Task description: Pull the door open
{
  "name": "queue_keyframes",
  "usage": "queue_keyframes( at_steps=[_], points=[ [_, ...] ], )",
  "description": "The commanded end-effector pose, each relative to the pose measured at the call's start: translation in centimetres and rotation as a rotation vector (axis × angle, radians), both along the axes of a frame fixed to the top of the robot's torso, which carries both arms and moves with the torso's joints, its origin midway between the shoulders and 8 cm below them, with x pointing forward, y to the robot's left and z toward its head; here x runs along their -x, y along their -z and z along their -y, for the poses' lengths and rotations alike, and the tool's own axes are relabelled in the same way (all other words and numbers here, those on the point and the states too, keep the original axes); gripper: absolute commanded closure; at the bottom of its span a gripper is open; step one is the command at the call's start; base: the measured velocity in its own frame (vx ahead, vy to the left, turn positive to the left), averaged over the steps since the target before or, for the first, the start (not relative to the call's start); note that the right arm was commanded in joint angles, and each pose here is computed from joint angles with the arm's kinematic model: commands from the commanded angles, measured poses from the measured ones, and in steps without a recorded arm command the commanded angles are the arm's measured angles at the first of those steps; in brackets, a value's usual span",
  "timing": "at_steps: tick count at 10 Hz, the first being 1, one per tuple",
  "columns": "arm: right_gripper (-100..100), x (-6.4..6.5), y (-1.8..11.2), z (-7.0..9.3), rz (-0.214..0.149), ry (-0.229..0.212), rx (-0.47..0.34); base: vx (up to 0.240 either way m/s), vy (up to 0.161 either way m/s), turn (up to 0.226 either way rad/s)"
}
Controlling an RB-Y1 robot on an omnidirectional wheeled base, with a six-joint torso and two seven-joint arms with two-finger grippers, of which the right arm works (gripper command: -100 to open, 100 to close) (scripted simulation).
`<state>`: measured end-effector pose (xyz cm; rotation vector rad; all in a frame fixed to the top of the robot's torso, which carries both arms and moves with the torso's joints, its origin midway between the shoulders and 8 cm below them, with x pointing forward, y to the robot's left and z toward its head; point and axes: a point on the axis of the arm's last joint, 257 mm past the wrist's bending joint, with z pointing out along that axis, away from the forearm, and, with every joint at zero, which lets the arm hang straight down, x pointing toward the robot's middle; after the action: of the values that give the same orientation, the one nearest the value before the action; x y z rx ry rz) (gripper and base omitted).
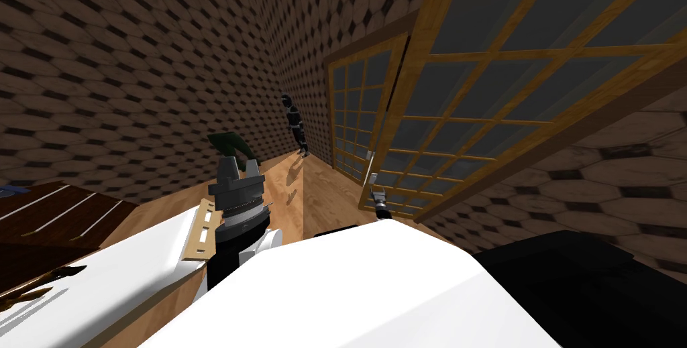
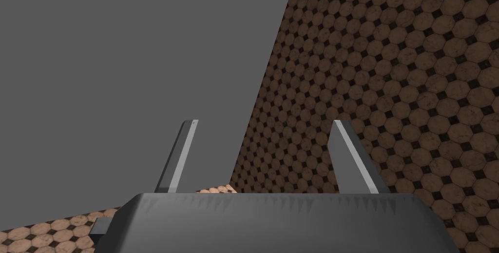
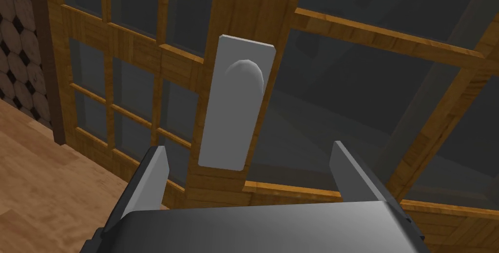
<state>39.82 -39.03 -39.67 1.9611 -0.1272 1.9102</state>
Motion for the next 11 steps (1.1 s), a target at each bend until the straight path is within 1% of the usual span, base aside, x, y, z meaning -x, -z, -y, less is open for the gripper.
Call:
queue_keyframes(
  at_steps=[1,3,4,5,6,7,8,9,11],
  points=[
    [-100,-0.1,0.0,-0.3,0.022,0.005,-0.07,-0.068,-0.008,0.057],
    [-100,-0.2,0.1,-0.6,0.046,0.011,-0.148,-0.071,-0.014,0.032],
    [-100,-0.3,0.1,-0.7,0.054,0.013,-0.174,-0.061,-0.008,0.029],
    [-100,-0.3,0.1,-0.8,0.06,0.014,-0.193,-0.054,-0.009,0.022],
    [-100,-0.3,0.1,-0.8,0.055,0.013,-0.178,-0.023,-0.004,0.003],
    [-100,0.6,0.2,1.0,0.057,0.03,-0.182,0.144,-0.012,0.124],
    [-100,0.9,0.3,1.6,0.058,0.035,-0.182,0.25,-0.012,0.102],
    [-100,1.7,0.3,3.3,0.06,0.051,-0.182,0.267,-0.013,0.115],
    [-100,2.9,0.3,5.5,0.063,0.071,-0.181,0.262,-0.019,0.113]
  ],
)
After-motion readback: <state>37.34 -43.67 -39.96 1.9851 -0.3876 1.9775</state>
